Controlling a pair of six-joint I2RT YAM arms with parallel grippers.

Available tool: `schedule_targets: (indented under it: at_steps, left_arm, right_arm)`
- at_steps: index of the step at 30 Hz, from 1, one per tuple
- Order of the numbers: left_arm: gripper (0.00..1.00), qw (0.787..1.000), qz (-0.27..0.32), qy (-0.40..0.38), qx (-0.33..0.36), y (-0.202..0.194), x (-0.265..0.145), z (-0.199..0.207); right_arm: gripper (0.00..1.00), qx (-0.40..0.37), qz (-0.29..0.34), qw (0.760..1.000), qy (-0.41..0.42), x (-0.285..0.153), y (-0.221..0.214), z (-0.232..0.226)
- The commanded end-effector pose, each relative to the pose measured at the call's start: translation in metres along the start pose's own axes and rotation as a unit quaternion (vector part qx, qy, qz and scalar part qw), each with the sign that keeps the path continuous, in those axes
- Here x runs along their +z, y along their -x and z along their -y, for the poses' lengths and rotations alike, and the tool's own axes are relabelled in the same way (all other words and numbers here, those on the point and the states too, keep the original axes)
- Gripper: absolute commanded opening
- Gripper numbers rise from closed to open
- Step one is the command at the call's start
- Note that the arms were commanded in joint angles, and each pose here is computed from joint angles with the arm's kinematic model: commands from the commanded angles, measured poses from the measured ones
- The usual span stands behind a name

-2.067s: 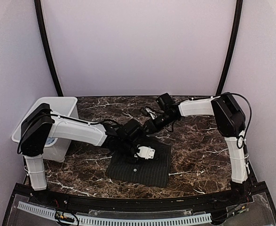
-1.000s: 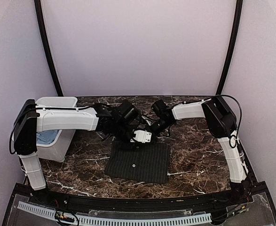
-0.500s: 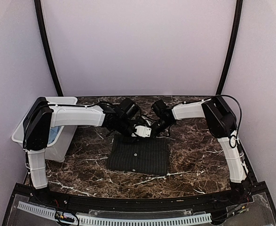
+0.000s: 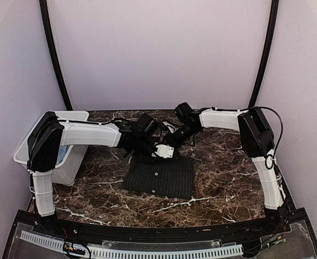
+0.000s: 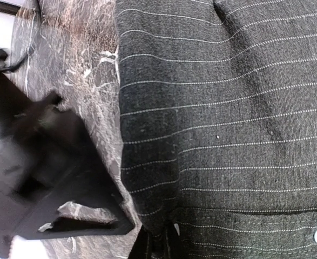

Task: Fold and stack the mixed laundry pile
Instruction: Fold the 2/3-rectangle-folded shirt at the center of the board.

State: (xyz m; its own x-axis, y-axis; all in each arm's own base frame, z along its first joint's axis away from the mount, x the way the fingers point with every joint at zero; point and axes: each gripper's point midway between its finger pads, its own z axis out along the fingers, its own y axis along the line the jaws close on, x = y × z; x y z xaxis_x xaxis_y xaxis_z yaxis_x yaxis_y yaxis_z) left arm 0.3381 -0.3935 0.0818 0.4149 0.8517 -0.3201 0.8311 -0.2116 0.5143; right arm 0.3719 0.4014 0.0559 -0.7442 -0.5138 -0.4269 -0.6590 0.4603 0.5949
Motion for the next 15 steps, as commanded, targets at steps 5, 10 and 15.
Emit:
schedule_targets:
  at_steps: [5, 10, 15]
  left_arm:
    - [0.29, 0.998, -0.015, 0.055, -0.031, -0.012, -0.001, -0.032]
    - [0.36, 0.984, -0.024, 0.126, -0.127, -0.028, -0.022, -0.08]
    - [0.54, 0.951, 0.061, 0.092, -0.289, -0.01, -0.078, -0.087]
  right_arm:
    - [0.52, 0.013, 0.078, 0.994, -0.081, -0.095, 0.033, 0.018]
    - [0.66, 0.018, 0.128, 0.988, -0.086, -0.143, 0.02, 0.01]
    - [0.71, 0.02, 0.134, 0.989, -0.053, -0.148, -0.013, -0.011]
